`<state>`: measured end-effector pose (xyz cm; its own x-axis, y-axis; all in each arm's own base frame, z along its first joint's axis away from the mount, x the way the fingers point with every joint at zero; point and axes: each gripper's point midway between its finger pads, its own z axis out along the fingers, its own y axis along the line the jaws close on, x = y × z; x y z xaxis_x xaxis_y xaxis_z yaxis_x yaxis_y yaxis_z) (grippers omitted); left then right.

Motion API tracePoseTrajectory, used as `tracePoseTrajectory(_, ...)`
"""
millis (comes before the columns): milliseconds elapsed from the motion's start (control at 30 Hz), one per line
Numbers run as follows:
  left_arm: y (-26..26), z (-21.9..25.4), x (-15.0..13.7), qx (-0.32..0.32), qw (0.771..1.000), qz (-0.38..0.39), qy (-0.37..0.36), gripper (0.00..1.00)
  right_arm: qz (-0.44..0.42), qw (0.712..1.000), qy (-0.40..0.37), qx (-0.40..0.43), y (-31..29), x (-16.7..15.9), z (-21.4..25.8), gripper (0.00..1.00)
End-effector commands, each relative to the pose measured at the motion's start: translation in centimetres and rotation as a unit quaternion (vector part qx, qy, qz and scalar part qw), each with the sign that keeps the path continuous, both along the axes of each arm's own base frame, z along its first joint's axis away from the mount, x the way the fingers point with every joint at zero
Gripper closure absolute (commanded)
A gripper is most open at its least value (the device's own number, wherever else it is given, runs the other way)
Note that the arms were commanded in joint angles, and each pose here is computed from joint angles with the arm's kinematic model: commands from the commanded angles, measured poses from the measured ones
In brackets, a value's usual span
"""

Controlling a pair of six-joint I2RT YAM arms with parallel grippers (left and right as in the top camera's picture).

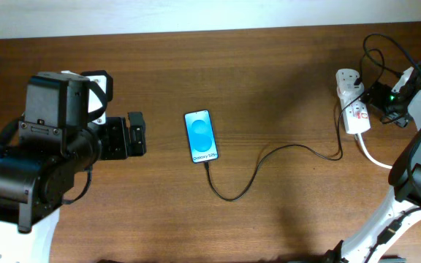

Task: Plug charger to phone and switch on socket
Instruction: 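Press down the power strip switch with the right gripper fingers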

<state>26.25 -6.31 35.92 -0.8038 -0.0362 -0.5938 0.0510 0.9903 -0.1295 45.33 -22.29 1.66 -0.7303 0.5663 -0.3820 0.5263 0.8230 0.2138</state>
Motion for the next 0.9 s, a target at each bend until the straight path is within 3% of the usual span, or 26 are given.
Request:
tracePoseTrajectory(0,0.2,0.4,-0.1,0.005,1.0,0.001,-0.007,0.01,0.042,0.998,0.034,0.043,3.9,-0.6,-2.8,0.01)
tracePoseTrajectory(600,0.2,0.4,-0.1,0.005,1.0,0.001,-0.007,0.01,0.024,0.998,0.047,0.047,4.2,-0.8,-3.0,0.0)
tracePoseTrajectory(867,0.2,0.3,-0.1,0.005,1.0,0.001,-0.007,0.01,-0.064,0.997,-0.013,0.051,-3.3,-1.8,3.7,0.03)
